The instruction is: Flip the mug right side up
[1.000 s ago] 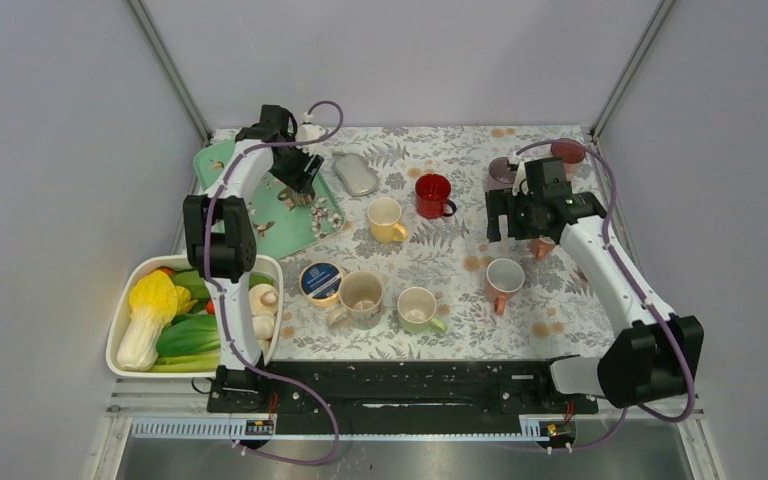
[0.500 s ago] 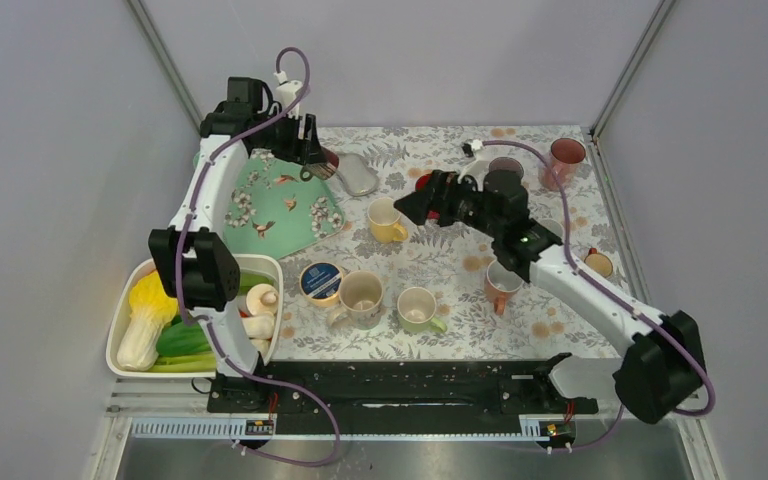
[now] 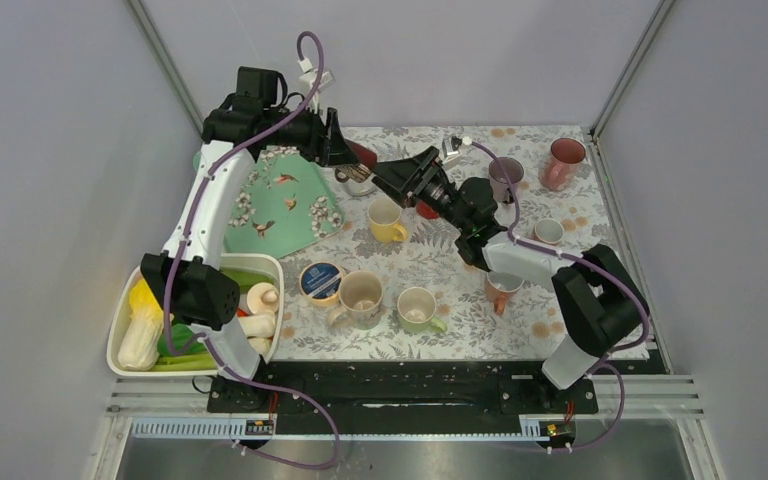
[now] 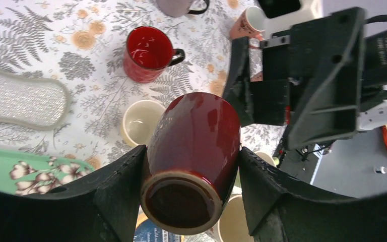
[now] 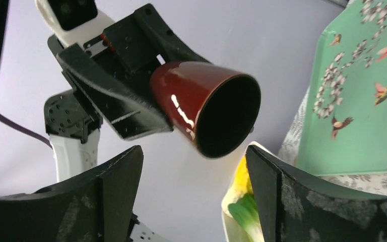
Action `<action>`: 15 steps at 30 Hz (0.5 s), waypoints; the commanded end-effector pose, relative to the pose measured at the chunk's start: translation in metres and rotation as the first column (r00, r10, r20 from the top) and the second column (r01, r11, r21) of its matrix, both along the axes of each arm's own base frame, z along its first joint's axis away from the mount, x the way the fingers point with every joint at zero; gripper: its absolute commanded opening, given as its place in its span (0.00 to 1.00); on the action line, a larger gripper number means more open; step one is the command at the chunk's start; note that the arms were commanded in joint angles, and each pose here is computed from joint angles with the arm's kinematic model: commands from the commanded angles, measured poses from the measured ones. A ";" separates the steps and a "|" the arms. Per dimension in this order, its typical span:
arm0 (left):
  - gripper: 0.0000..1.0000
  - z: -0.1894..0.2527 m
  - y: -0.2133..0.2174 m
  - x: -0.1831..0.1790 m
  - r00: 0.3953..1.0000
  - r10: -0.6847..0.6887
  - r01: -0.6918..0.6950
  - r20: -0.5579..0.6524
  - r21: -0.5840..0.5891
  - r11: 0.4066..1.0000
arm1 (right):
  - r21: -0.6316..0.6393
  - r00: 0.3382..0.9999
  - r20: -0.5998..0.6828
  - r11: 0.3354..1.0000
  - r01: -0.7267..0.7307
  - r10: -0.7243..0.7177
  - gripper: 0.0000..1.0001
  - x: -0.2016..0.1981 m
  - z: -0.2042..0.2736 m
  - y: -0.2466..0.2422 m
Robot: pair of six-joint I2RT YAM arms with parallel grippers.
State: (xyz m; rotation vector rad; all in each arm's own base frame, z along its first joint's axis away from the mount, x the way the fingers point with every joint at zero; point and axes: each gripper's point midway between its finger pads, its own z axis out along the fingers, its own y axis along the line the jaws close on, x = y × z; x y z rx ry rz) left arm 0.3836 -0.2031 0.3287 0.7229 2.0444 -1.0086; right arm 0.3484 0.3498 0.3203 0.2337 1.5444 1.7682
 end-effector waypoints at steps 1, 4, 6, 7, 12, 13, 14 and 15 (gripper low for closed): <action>0.00 0.043 -0.017 -0.029 0.991 -0.106 0.113 0.079 -0.079 0.990 | 0.220 0.998 0.055 0.975 -0.033 0.021 0.82 -0.003 0.057 -0.004; 0.00 0.036 -0.023 -0.034 0.988 -0.139 0.144 0.071 -0.067 0.987 | 0.258 0.998 0.061 0.966 -0.023 0.007 0.76 -0.001 0.062 -0.008; 0.00 0.031 -0.027 -0.038 0.985 -0.158 0.163 0.068 -0.062 0.985 | 0.268 0.998 0.067 0.963 -0.027 0.009 0.75 0.001 0.065 -0.007; 0.00 0.030 -0.029 -0.040 0.983 -0.169 0.173 0.068 -0.061 0.983 | 0.280 0.997 0.070 0.959 -0.033 0.013 0.73 0.001 0.067 -0.006; 0.00 0.029 -0.041 -0.053 0.972 -0.230 0.234 0.055 -0.083 0.969 | 0.347 0.990 0.104 0.930 -0.122 0.091 0.53 -0.002 0.081 0.001; 0.00 0.027 -0.044 -0.055 0.969 -0.240 0.244 0.052 -0.081 0.966 | 0.350 0.988 0.116 0.927 -0.135 0.100 0.49 -0.004 0.084 0.002; 0.00 0.024 -0.046 -0.057 0.967 -0.251 0.254 0.046 -0.081 0.964 | 0.357 0.988 0.124 0.924 -0.135 0.096 0.44 -0.005 0.087 0.000; 0.00 0.022 -0.048 -0.059 0.965 -0.260 0.263 0.044 -0.082 0.961 | 0.362 0.988 0.125 0.924 -0.126 0.086 0.37 -0.006 0.088 -0.004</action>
